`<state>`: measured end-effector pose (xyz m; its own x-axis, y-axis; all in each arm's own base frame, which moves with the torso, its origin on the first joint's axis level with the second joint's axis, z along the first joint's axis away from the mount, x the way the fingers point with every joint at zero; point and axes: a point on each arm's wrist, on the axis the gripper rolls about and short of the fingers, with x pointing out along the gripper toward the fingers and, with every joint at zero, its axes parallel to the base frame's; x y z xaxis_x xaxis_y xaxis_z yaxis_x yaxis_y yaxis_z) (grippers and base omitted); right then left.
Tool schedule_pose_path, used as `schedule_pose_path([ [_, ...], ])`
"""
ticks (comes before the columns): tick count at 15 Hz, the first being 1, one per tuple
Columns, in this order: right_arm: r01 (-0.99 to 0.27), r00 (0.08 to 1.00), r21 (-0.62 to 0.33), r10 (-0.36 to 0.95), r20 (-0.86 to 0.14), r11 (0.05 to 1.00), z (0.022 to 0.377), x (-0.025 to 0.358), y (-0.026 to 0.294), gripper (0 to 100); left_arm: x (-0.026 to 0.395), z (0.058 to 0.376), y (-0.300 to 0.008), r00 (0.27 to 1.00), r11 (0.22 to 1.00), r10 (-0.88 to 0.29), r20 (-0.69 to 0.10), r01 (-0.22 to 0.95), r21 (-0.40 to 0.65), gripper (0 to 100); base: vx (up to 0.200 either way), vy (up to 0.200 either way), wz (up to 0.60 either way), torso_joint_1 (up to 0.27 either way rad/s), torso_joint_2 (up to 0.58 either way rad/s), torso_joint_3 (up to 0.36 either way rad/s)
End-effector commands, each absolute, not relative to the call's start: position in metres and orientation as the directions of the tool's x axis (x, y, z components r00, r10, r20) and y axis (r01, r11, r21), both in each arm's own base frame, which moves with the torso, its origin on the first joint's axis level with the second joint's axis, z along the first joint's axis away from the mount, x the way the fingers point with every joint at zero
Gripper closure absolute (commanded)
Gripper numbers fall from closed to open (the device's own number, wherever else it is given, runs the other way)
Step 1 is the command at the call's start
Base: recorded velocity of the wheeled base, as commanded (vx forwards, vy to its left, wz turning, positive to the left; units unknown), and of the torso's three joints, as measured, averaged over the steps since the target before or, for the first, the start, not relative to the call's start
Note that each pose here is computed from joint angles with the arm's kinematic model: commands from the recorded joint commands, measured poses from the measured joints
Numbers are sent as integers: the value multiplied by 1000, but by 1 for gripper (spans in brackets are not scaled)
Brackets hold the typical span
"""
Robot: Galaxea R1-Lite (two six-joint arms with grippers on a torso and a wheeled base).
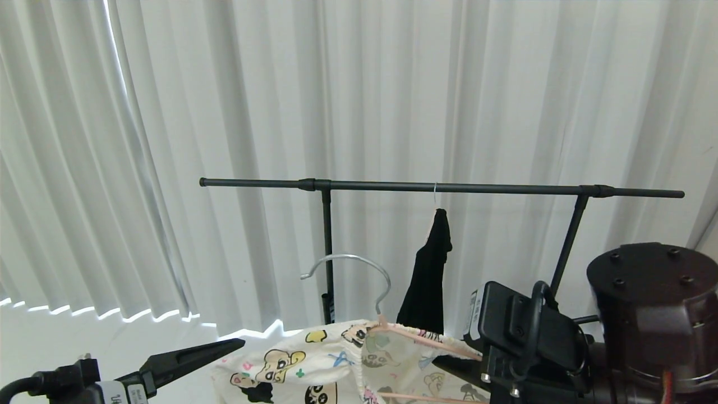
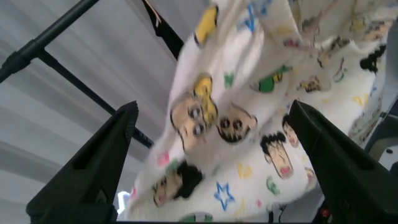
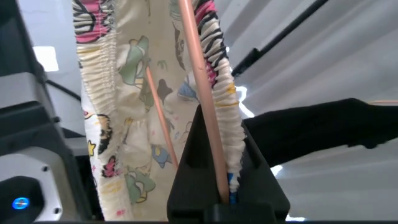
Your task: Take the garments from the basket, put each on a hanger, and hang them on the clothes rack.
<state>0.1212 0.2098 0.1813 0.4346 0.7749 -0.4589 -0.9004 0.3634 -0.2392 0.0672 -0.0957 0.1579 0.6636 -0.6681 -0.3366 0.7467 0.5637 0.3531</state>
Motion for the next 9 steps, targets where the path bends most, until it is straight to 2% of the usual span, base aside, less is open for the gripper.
schedule_pose_path([
  [1, -886, 463, -261, 771, -437, 384, 187, 124, 198, 100, 67, 151, -83, 703, 610, -626, -338, 711, 351, 0, 0, 0, 0, 0, 0, 0],
  [4, -872, 488, -273, 770, -411, 406, 191, 119, 181, 100, 69, 125, -60, 778, 702, -477, -409, 617, 355, 0, 0, 0, 0, 0, 0, 0],
  [6, -868, 494, -277, 777, -390, 413, 195, 114, 172, 100, 74, 119, -53, 805, 748, -403, -435, 563, 351, 0, 0, 0, 0, 0, 0, 0],
  [8, -866, 496, -282, 783, -374, 414, 198, 110, 167, 100, 84, 115, -55, 794, 759, -360, -490, 555, 341, 0, 0, 0, 0, 0, 0, 0],
  [9, -864, 497, -291, 785, -368, 411, 199, 109, 166, 100, 88, 114, -58, 774, 750, -376, -509, 577, 323, 0, 0, 0, 0, 0, 0, 0],
])
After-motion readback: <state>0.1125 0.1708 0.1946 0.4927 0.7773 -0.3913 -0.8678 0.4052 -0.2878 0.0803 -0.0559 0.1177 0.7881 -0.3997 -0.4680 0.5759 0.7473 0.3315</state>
